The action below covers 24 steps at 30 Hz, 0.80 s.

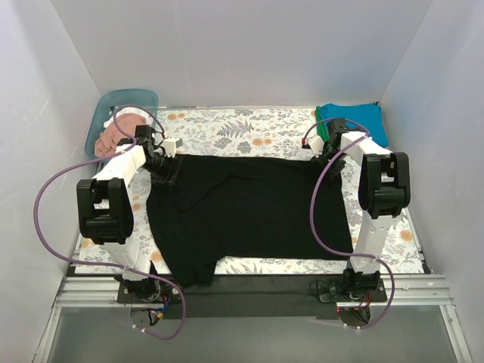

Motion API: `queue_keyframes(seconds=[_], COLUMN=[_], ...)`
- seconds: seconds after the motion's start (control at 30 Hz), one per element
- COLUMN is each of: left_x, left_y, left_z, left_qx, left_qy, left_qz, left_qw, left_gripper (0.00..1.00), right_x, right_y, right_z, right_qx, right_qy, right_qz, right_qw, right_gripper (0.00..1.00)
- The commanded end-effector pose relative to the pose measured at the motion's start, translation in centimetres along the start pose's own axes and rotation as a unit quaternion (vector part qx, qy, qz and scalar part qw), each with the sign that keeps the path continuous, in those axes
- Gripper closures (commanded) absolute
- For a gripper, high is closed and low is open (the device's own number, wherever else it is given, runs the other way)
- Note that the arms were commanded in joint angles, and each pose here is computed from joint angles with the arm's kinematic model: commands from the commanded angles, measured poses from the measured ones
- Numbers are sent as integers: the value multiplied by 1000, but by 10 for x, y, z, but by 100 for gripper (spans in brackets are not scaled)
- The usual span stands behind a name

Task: Fold and stack the t-shirts
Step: Fold the tshirt

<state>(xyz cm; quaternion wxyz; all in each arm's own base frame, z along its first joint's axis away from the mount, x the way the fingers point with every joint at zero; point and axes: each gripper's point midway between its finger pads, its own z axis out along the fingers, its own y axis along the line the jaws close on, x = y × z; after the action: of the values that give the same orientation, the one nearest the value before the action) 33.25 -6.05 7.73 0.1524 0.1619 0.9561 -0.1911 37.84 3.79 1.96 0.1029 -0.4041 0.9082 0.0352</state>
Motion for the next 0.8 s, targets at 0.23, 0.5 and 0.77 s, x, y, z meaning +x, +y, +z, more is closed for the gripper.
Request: queue_keyframes(seconds=[0.23,0.5,0.77], left_x=[-14,-11,-6], left_y=[-13,-48,-45], left_z=[-3,16,21], left_qx=[11,30,3], left_qy=[-15,7,19], left_qz=[22,39,41], left_qw=[1000,999,999], left_gripper=[51,50,51], right_x=[-29,-21,9], right_y=[-30,-17,-38], right_z=[-12,-52,-49], right_qx=[17,37,12], right_qy=[-48,-71,-41], right_qz=[16,-10,100], right_qw=[999,997,994], right_gripper=[47,50,53])
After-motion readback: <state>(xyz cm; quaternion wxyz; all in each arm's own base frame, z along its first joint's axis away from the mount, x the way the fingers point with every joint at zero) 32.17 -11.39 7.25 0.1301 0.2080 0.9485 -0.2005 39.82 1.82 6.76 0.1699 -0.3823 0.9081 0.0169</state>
